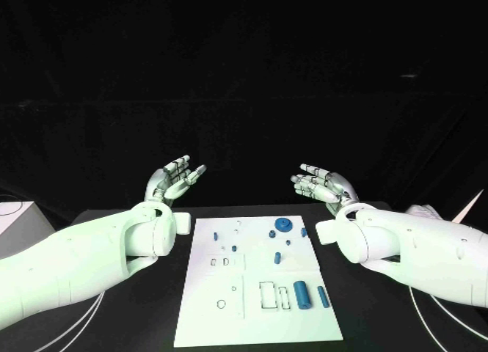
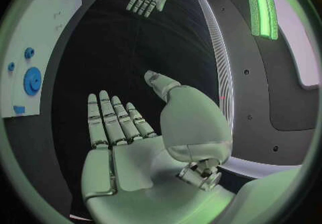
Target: Assemble the parts on the task board
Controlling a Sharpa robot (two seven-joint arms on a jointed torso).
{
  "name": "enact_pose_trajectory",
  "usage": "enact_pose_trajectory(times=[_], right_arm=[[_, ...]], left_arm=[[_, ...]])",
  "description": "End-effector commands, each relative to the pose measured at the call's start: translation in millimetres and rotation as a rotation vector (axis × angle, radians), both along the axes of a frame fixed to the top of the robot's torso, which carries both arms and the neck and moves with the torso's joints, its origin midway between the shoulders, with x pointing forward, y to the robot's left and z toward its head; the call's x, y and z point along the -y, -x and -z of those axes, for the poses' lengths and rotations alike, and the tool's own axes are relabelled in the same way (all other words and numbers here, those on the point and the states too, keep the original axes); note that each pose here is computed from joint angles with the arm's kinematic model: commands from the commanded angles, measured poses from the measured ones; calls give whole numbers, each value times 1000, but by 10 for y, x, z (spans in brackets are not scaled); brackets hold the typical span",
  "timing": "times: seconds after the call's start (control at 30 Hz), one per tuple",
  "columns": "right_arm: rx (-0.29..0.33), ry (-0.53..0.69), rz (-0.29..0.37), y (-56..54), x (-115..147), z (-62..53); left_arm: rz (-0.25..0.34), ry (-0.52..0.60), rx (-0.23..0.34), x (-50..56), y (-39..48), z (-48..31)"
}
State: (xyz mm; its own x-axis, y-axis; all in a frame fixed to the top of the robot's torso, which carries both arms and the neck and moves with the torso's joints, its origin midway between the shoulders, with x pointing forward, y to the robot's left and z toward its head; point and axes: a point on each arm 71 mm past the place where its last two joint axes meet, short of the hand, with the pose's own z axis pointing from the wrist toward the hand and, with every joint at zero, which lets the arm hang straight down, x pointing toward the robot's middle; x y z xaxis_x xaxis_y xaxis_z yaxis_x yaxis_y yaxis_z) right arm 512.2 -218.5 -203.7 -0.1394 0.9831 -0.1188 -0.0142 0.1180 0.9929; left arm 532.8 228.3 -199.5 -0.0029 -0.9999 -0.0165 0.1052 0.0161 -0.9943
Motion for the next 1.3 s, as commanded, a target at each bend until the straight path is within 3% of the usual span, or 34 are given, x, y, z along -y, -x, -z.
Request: enact_pose_trajectory(times=[0.03,0.23,0.27,0.63,0.9,1.13,1.3], right_arm=[[-38,26,-170,-25,-85,-2],[-44,50,-200,-76,-58,-34],[151,291,-214,-137,41,-176],[327,605,-279,-170,59,-411],[364,878,-334,-136,35,-511],[366,1107,-363,-119,3,-515],[379,1193,-355,-128,-32,-475]], left_arm=[[95,55,48,50,-36,-59],[97,55,51,44,-50,-68],[117,66,75,-21,53,-139],[171,81,78,-76,241,-274],[263,91,77,-35,426,-382],[338,118,71,33,583,-453],[373,133,64,65,672,-485]])
